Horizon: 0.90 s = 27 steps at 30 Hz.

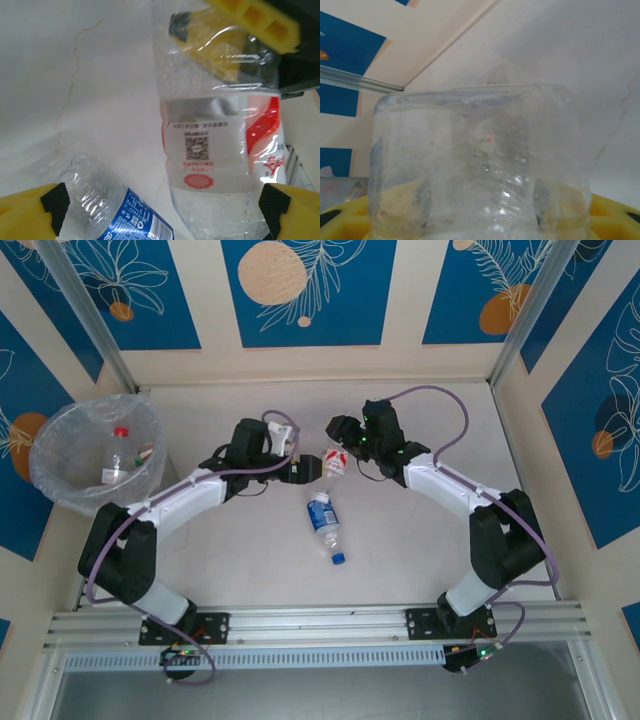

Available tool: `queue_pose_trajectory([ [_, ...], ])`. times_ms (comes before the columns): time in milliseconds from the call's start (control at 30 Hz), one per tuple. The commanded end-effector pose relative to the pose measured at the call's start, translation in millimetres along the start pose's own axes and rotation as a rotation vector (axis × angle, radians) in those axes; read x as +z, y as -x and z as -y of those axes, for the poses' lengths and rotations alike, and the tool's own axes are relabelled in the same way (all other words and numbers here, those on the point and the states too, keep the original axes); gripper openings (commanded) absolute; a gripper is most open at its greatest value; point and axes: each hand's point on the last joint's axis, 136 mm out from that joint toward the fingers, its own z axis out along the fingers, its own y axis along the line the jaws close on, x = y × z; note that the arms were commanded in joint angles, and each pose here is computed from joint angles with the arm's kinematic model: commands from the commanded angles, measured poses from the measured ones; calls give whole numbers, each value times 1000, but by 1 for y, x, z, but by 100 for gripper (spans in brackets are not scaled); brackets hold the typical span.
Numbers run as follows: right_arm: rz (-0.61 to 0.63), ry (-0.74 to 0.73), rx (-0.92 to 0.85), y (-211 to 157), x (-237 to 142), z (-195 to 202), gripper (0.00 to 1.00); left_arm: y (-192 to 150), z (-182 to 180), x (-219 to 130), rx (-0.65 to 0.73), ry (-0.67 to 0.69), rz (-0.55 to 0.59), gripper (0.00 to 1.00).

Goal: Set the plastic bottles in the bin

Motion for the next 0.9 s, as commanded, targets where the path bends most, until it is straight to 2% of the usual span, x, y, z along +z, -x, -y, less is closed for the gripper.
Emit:
queue_pose_trajectory([
  [0, 1, 34, -6, -4, -9, -12, 55, 4, 15, 10, 108, 1, -7, 99],
  [267, 24, 54, -21, -3, -18, -18, 55, 2, 35, 28, 115, -156, -15, 99],
  [400, 25, 56, -19, -3, -17, -17, 55, -1, 32, 38, 109, -157, -53, 98],
  [600, 3, 38, -10, -8, -7, -13, 55, -7, 40, 46, 191, -130, -89, 96],
  [867, 4, 28, -7, -4, -6, -15, 56, -5, 42, 47, 206, -135, -84, 82],
])
